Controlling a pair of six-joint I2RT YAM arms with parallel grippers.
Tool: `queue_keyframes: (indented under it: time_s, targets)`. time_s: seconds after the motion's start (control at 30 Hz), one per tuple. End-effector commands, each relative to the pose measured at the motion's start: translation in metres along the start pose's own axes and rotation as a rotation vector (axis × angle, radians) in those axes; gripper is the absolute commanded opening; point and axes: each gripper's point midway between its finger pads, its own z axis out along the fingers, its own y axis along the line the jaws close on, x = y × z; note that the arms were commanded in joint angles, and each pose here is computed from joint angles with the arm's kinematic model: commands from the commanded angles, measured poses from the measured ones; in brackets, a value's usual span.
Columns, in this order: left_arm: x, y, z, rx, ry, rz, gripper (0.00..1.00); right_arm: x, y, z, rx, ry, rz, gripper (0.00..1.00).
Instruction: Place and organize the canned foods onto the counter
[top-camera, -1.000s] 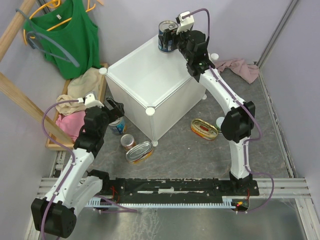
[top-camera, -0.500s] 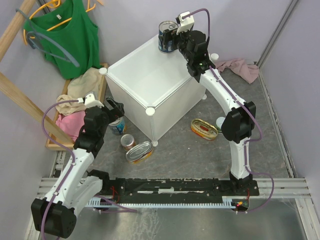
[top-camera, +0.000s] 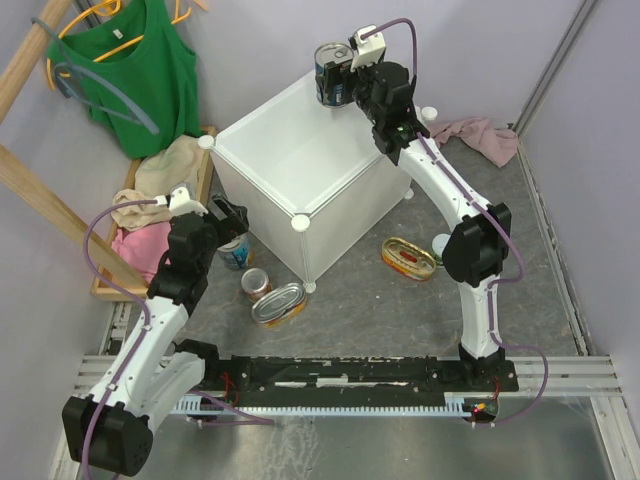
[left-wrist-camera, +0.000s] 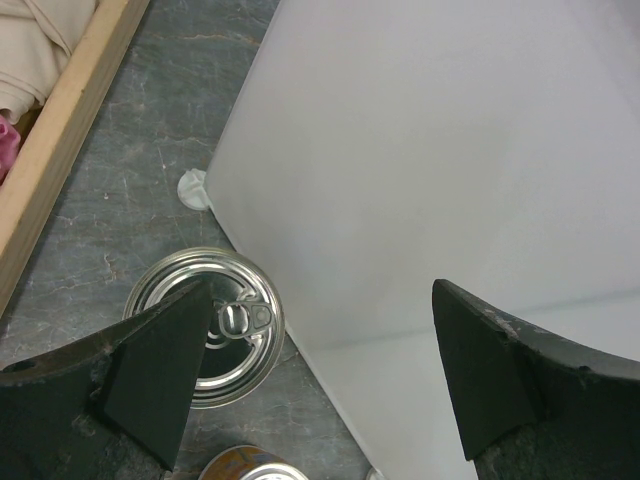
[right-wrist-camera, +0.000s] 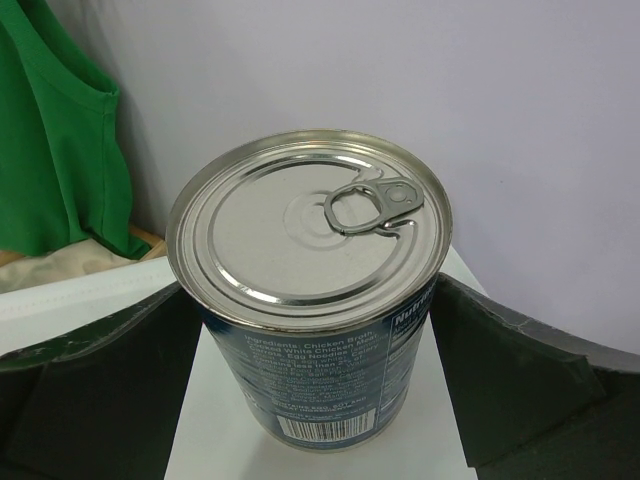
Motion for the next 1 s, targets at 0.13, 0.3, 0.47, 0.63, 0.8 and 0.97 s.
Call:
queue_keyframes:
  time_s: [0.13, 0.3, 0.47, 0.63, 0.8, 0.97]
  targets:
    - [-0.02, -0.01, 0.002, 0.029, -0.063, -0.028, 0.97, -0.072, 0.004, -0.021, -0.014, -0.131, -0.009, 0.99]
    - [-0.019, -0.011, 0.002, 0.032, -0.061, -0.033, 0.97, -0.071, 0.004, -0.025, -0.013, -0.121, -0.014, 1.0]
    - [-0.02, -0.012, 0.002, 0.036, -0.063, -0.035, 0.97, -0.071, 0.005, -0.03, -0.016, -0.114, -0.016, 1.0]
    - [-0.021, -0.013, 0.002, 0.038, -0.062, -0.036, 0.97, -0.073, 0.005, -0.039, -0.019, -0.112, -0.016, 1.0]
    - [-0.02, -0.014, 0.002, 0.041, -0.055, -0.042, 0.97, -0.079, 0.006, -0.057, -0.021, -0.107, -0.016, 0.99]
    - [-0.02, -0.013, 0.0, 0.034, -0.056, -0.046, 0.97, -0.098, 0.009, -0.086, -0.033, -0.117, -0.006, 1.0]
